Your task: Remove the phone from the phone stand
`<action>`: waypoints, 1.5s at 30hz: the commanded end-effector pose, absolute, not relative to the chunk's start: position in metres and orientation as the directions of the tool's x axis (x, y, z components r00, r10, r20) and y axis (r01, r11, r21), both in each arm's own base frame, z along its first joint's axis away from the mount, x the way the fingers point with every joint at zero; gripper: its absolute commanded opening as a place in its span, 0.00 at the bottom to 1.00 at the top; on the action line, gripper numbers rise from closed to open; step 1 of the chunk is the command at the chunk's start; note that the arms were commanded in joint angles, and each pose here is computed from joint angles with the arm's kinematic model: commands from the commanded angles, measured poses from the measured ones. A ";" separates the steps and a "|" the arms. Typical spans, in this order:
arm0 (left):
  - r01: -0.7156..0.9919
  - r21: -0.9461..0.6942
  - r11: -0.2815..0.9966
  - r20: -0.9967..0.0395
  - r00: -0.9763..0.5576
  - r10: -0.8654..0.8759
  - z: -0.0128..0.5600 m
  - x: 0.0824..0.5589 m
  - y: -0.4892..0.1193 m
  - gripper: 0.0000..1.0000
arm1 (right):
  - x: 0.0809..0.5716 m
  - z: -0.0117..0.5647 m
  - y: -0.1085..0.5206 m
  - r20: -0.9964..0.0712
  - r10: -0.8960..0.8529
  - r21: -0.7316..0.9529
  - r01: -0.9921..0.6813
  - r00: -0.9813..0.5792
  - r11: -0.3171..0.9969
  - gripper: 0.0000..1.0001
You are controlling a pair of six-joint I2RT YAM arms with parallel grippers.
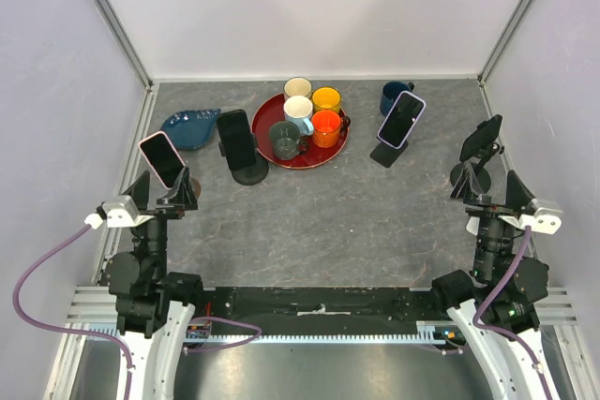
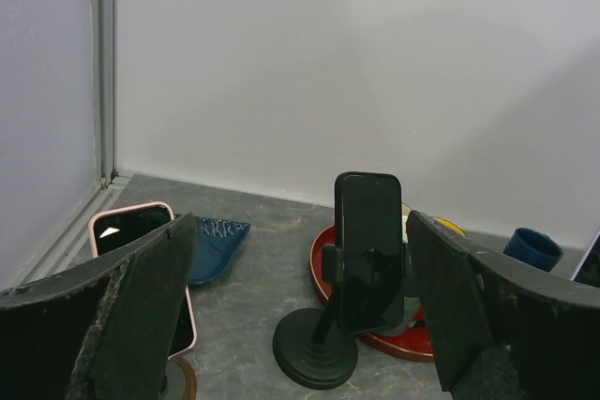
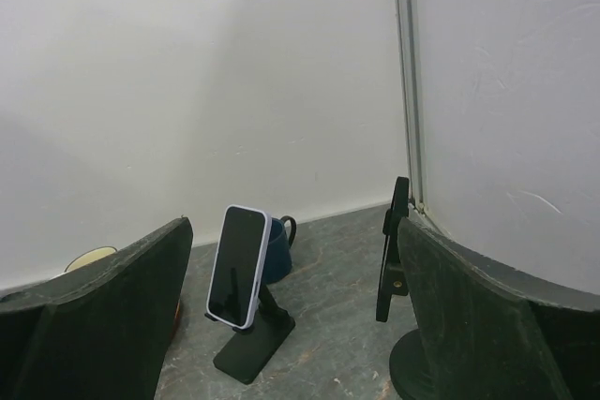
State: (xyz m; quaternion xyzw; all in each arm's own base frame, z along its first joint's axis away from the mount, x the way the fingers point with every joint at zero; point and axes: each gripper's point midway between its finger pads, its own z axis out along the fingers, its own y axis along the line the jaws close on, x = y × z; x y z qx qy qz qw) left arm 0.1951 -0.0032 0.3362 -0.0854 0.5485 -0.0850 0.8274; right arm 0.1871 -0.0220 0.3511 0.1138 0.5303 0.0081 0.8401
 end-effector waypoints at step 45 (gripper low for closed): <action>0.337 -0.445 0.830 -0.873 -0.368 -0.319 0.265 0.377 -0.072 0.95 | 0.179 0.363 0.014 -0.865 0.281 0.253 -0.121 0.416 0.960 0.98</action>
